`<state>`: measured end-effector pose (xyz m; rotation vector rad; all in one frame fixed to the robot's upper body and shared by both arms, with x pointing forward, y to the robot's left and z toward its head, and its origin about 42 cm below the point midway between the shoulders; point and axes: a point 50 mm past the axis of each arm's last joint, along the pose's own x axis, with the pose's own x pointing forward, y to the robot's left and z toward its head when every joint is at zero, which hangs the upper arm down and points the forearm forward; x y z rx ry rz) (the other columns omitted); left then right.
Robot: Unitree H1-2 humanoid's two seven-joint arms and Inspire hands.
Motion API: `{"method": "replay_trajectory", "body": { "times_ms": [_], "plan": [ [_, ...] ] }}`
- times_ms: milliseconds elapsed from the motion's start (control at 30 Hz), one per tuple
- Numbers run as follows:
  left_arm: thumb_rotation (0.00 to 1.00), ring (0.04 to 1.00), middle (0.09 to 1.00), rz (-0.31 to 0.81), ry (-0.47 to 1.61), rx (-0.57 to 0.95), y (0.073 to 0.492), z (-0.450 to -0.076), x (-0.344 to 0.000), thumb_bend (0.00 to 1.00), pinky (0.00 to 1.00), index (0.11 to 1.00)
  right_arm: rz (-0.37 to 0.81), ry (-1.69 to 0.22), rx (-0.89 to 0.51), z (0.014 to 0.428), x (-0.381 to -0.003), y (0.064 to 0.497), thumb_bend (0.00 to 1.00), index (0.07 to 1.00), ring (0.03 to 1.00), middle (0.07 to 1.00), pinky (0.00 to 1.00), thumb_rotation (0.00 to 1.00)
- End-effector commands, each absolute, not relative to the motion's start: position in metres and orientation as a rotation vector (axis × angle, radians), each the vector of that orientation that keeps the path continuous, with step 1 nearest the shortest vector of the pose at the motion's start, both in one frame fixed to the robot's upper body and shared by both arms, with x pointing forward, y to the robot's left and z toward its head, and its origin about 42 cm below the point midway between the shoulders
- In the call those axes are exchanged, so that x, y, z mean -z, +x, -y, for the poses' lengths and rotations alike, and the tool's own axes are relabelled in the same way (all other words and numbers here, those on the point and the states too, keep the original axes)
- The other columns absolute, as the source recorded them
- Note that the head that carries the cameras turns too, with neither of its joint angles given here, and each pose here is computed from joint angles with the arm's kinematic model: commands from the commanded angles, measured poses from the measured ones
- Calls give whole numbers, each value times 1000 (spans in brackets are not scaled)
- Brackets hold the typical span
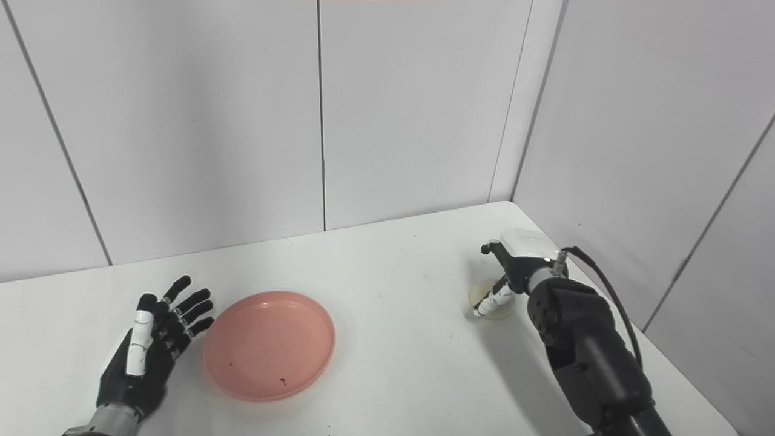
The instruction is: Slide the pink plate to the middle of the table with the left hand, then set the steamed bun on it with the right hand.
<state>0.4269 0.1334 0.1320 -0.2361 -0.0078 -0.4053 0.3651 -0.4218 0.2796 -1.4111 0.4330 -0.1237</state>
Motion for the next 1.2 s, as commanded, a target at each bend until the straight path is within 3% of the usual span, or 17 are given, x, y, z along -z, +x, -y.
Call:
{"method": "replay_trajectory", "body": {
  "times_ms": [0, 700, 1167],
  "plan": [
    [899, 854, 827, -1, -238, 406, 425, -130, -132, 806, 811, 889, -377, -1449, 209, 431, -306, 370, 1000, 825, 838, 877, 651, 296],
    [904, 860, 834, -10, -236, 411, 424, -129, -131, 805, 809, 899, -426, -1411, 213, 446, -277, 383, 1000, 819, 860, 874, 724, 309],
    [909, 867, 831, -18, -234, 416, 422, -127, -130, 804, 812, 899, -440, -1392, 203, 453, -259, 386, 1000, 801, 861, 879, 722, 320]
  ]
}}
